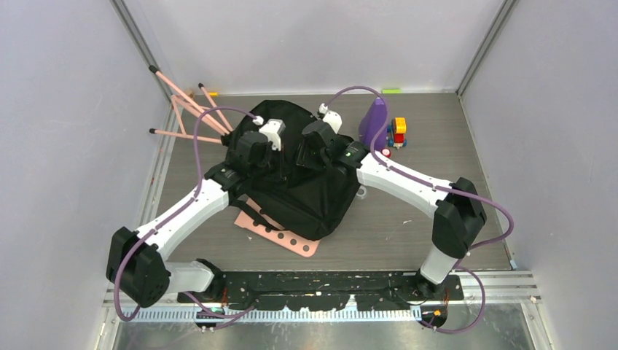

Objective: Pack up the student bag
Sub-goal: Place the stationery in the student bag, then pick up the stationery from the center of the board.

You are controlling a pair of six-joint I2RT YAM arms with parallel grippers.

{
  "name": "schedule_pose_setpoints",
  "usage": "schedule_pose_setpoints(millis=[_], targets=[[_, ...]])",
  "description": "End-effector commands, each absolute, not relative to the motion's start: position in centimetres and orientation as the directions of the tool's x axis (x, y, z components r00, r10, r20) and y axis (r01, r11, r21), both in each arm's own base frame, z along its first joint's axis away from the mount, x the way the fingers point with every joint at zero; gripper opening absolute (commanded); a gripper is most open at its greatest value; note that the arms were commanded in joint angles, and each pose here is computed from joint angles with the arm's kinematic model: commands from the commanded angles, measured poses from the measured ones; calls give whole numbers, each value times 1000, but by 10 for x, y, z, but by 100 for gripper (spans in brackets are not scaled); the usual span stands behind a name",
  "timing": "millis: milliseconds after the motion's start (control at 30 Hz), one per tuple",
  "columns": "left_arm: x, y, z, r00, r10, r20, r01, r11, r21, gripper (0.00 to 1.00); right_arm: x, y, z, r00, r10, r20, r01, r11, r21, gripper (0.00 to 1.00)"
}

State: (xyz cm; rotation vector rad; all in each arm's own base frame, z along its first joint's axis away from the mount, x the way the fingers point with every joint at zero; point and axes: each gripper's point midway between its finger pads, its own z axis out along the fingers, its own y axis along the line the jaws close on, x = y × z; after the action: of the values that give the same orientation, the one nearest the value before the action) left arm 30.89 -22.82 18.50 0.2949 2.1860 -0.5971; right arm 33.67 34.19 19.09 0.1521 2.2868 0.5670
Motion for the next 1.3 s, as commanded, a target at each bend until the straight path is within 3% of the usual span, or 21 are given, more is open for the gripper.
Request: schedule_pose_setpoints(millis=[0, 167, 333, 500, 833, 1100, 1267], targets=[[313, -231, 230, -537, -102, -838, 417, 831, -368, 0, 367, 363, 224, -569, 483, -666, -41, 792, 609, 35], [310, -233, 240, -532, -142, -835, 418, 813, -405, 0, 376, 376, 211, -547, 523, -654, -27, 770, 638, 36], [311, -229, 244, -521, -146, -841, 406, 824, -395, 0, 373, 365, 183, -550, 468, -692, 39, 842, 538, 40], [311, -223, 244, -510, -138, -849, 394, 840, -373, 0, 360, 312, 159, -530, 407, -744, 174, 911, 375, 64], [310, -226, 233, -543, -105, -833, 399, 841, -366, 0, 353, 287, 224, -463, 321, -826, 93, 944, 315, 88], [301, -222, 229, -596, -31, -802, 405, 852, -333, 0, 332, 260, 287, -416, 264, -870, 7, 958, 288, 90], [294, -219, 228, -616, 52, -786, 442, 849, -290, 0, 333, 221, 285, -482, 174, -858, -6, 979, 202, 99]])
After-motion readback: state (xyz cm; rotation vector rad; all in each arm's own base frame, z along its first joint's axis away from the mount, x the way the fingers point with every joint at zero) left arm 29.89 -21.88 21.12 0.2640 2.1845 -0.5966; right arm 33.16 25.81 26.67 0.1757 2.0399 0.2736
